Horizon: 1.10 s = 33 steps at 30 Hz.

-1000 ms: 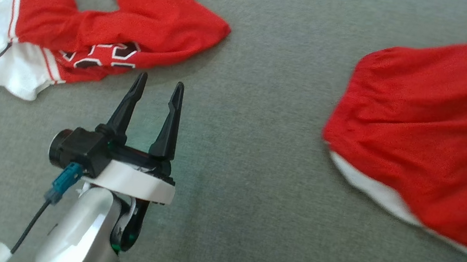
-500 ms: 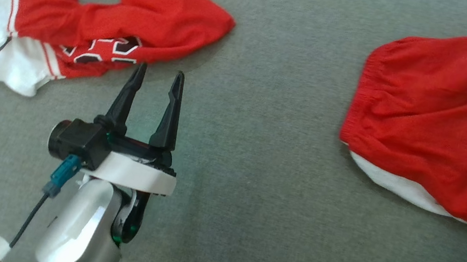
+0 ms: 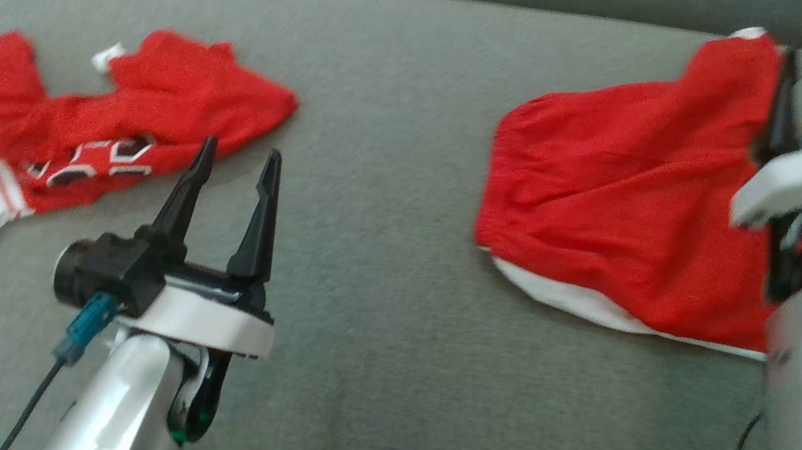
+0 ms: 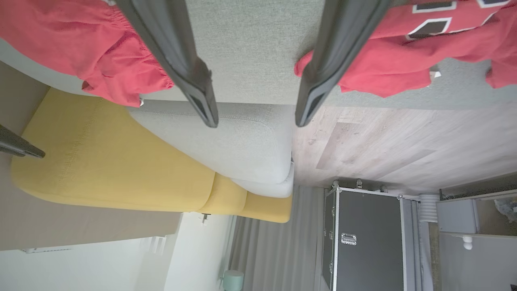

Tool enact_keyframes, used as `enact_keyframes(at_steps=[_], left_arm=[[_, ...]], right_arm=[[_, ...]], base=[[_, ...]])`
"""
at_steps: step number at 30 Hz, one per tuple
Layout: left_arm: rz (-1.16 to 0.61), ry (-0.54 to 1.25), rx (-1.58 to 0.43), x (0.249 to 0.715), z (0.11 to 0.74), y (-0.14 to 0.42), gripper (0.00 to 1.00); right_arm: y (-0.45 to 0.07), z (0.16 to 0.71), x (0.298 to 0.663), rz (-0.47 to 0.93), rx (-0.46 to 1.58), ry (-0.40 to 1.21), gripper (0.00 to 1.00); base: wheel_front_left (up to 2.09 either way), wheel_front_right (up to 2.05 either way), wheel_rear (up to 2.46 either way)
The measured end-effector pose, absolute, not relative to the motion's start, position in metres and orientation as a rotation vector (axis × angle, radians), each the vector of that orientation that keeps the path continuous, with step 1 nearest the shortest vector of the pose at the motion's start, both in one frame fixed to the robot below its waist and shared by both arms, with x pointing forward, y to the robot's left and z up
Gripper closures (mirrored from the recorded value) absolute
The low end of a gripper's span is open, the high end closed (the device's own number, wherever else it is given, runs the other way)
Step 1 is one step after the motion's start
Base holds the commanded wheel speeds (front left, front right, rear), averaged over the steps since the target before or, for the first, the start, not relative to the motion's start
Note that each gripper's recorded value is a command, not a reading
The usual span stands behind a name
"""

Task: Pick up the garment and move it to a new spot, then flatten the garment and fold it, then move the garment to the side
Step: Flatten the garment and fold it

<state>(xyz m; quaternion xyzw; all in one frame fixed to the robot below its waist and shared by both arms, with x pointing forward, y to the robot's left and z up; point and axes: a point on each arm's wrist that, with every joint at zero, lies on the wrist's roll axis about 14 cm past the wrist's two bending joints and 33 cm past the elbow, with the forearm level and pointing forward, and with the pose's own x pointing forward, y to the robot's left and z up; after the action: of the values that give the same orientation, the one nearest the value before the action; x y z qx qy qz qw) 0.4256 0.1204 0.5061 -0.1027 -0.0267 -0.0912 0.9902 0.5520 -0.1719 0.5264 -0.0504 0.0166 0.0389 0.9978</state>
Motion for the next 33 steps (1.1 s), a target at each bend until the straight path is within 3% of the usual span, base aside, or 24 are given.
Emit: enact_keyframes(at_steps=[10,17,27,33], left_arm=[[-0.272,-0.080,-0.221,0.407,0.520,0.089,0.00],[-0.313,-0.064,-0.218,0.398,0.516,0.075,0.00],[-0.361,-0.022,-0.206,0.403,0.502,0.060,0.00],[-0.490,0.045,-0.103,0.418,0.479,0.027,0.00]], right_arm=[[-0.202,0.512,0.431,0.012,0.003,-0.047,0.00],[-0.211,0.489,0.377,-0.036,0.105,-0.015,0.00],[-0.211,0.484,0.373,-0.043,0.109,-0.005,0.00],[-0.221,0.482,0.388,-0.072,0.116,-0.002,0.00]], base=[[0.00,0.00,0.00],[0.00,0.00,0.00],[0.00,0.00,0.00],[0.00,0.00,0.00]])
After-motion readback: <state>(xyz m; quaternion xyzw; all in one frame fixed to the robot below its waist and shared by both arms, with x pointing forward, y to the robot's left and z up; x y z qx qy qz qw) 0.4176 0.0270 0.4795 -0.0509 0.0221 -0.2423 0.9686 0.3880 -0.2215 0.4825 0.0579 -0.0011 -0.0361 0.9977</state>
